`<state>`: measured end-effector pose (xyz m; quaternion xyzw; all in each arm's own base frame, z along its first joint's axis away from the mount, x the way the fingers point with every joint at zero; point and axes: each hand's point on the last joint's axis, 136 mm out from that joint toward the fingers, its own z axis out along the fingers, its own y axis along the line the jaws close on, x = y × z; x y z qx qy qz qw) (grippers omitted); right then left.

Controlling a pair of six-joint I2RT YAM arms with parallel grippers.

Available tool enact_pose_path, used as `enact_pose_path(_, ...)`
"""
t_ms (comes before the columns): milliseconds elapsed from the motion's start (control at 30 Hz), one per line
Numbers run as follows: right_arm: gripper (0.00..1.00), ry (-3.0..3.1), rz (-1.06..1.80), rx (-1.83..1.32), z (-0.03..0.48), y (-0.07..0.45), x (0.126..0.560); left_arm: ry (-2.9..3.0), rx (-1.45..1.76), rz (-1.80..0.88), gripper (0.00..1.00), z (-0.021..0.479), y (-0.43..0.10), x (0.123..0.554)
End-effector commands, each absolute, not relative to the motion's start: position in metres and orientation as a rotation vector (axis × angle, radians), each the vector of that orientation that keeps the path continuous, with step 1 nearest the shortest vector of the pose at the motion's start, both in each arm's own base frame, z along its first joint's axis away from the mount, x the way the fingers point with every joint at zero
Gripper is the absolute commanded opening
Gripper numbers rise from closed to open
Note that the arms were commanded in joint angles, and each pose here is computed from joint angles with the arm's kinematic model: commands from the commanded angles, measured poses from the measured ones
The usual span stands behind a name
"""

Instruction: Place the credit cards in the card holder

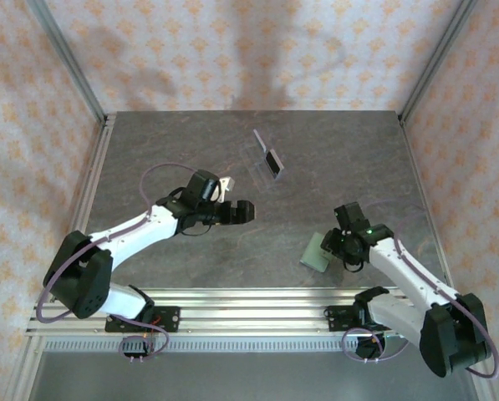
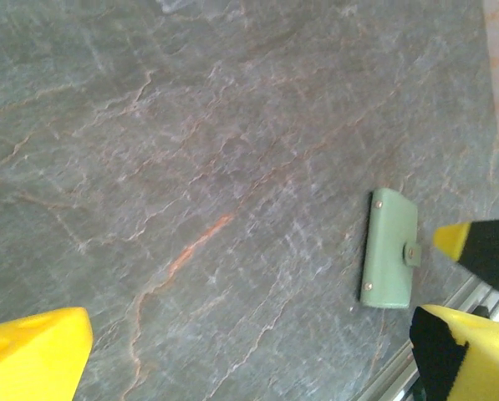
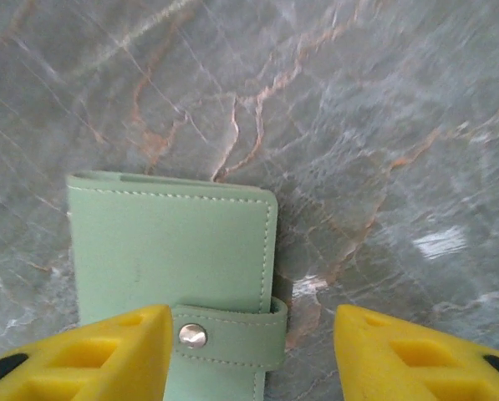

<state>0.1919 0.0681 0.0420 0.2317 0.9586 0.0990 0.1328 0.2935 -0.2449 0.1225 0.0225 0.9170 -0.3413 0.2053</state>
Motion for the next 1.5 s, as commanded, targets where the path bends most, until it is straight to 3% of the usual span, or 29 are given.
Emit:
enact_pose_path(0, 0.54, 2.741, 0.442, 0.678, 0.038, 0.087, 0.206, 2.506, 0.022, -0.947, 0.99, 0.129, -0.247, 0.306)
enact_pose_path(400, 0.49, 2.738, 0.858, 0.397, 0.045, 0.154, 0.223, 2.513, -0.013, -0.973, 0.99, 0.123, -0.243, 0.295)
enact_pose_path(700, 0.37, 2.626, 1.103, 0.348, 0.078, 0.225, 0.265, 2.572, -0.033, -0.914, 0.99, 0.113, -0.232, 0.283)
enact_pose_path(900, 0.27, 2.645, 1.099, 0.301, 0.077, 0.255, 0.279, 2.606, -0.046, -0.843, 0.99, 0.103, -0.221, 0.278)
enact_pose_path(1033, 0.2, 2.65, 1.172, 0.299, 0.066, 0.275, 0.285, 2.676, -0.084, -0.832, 0.88, 0.086, -0.219, 0.275)
enact_pose_path(1200, 0.19, 2.624, 1.214, 0.289, 0.067, 0.285, 0.287, 2.713, -0.102, -0.956, 0.72, 0.079, -0.233, 0.272)
enact_pose_path(1400, 0.16, 2.648, 1.167, 0.267, 0.058, 0.28, 0.283, 2.763, -0.145, -0.971, 0.6, 0.064, -0.233, 0.27)
enact_pose_path(1467, 0.19, 2.661, 1.165, 0.255, 0.056, 0.28, 0.281, 2.771, -0.156, -0.939, 0.57, 0.06, -0.229, 0.27)
